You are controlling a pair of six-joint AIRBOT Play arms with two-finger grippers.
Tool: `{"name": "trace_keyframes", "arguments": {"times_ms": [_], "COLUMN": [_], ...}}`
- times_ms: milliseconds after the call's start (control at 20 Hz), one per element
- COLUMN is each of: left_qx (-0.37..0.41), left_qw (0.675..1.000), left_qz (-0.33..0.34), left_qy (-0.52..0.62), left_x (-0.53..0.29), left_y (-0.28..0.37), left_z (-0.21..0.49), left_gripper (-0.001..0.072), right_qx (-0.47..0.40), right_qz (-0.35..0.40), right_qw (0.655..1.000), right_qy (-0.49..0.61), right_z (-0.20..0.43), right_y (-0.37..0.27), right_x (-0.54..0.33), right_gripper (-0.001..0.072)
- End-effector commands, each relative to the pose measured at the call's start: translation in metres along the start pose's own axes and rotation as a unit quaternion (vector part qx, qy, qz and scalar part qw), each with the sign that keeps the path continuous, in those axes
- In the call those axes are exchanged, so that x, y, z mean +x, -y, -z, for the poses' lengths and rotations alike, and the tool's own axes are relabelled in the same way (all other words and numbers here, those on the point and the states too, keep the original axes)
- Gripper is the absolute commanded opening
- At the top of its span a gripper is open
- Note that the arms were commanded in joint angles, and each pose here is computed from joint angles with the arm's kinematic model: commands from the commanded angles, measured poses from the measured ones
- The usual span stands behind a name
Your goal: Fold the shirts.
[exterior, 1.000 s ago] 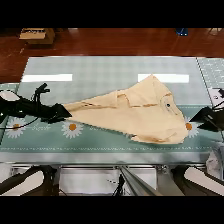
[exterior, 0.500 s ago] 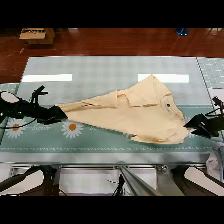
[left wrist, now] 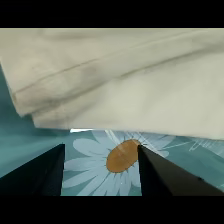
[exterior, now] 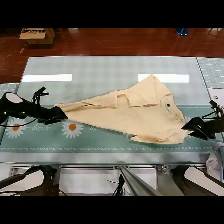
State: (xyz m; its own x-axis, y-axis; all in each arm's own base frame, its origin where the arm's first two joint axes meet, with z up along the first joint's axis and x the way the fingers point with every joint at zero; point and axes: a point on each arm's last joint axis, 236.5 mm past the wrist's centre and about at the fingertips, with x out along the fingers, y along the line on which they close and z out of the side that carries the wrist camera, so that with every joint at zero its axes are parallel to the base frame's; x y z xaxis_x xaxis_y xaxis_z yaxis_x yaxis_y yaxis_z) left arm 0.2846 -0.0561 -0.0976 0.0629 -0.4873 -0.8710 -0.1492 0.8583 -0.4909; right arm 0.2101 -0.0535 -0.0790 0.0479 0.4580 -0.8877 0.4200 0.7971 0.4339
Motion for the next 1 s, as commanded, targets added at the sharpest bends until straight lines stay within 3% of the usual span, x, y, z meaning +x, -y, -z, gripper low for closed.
{"name": "trace_keyframes", "arguments": {"times_ms": [0, 100, 150, 250, 350, 400, 700, 950], "left_qx": [-0.025, -0.018, -0.014, -0.005, -0.003, -0.002, 0.038, 0.143], "left_qw": [0.999, 1.000, 1.000, 0.999, 0.999, 1.000, 0.993, 0.952], "left_qz": [-0.017, -0.018, -0.016, -0.017, -0.016, -0.013, 0.000, 0.025], "left_qy": [0.017, -0.005, -0.017, -0.030, -0.030, -0.026, 0.110, 0.271], "left_x": [0.018, 0.035, 0.041, 0.048, 0.043, 0.038, -0.065, -0.207], "left_y": [-0.005, 0.001, 0.005, 0.009, 0.010, 0.010, 0.038, 0.128], "left_z": [-0.014, -0.007, -0.002, 0.003, 0.002, -0.001, -0.066, -0.097], "left_gripper": [0.0548, 0.0498, 0.0377, 0.0024, 0.0020, 0.0019, 0.0019, 0.0019], "right_qx": [-0.005, -0.015, -0.017, -0.013, -0.024, -0.031, -0.125, -0.191], "right_qz": [0.003, 0.018, 0.021, 0.024, 0.021, 0.023, 0.017, -0.124], "right_qw": [1.000, 0.999, 0.998, 0.997, 0.998, 0.998, 0.986, 0.930], "right_qy": [0.000, -0.036, -0.052, -0.065, -0.059, -0.053, 0.107, 0.288], "right_z": [-0.003, 0.004, 0.006, 0.005, 0.001, -0.001, -0.056, -0.073], "right_y": [-0.007, -0.010, -0.012, -0.018, -0.024, -0.025, -0.075, -0.199], "right_x": [0.007, 0.021, 0.030, 0.044, 0.045, 0.040, -0.049, -0.169], "right_gripper": [0.0582, 0.0578, 0.0556, 0.0294, 0.0074, 0.0026, 0.0024, 0.0024]}}
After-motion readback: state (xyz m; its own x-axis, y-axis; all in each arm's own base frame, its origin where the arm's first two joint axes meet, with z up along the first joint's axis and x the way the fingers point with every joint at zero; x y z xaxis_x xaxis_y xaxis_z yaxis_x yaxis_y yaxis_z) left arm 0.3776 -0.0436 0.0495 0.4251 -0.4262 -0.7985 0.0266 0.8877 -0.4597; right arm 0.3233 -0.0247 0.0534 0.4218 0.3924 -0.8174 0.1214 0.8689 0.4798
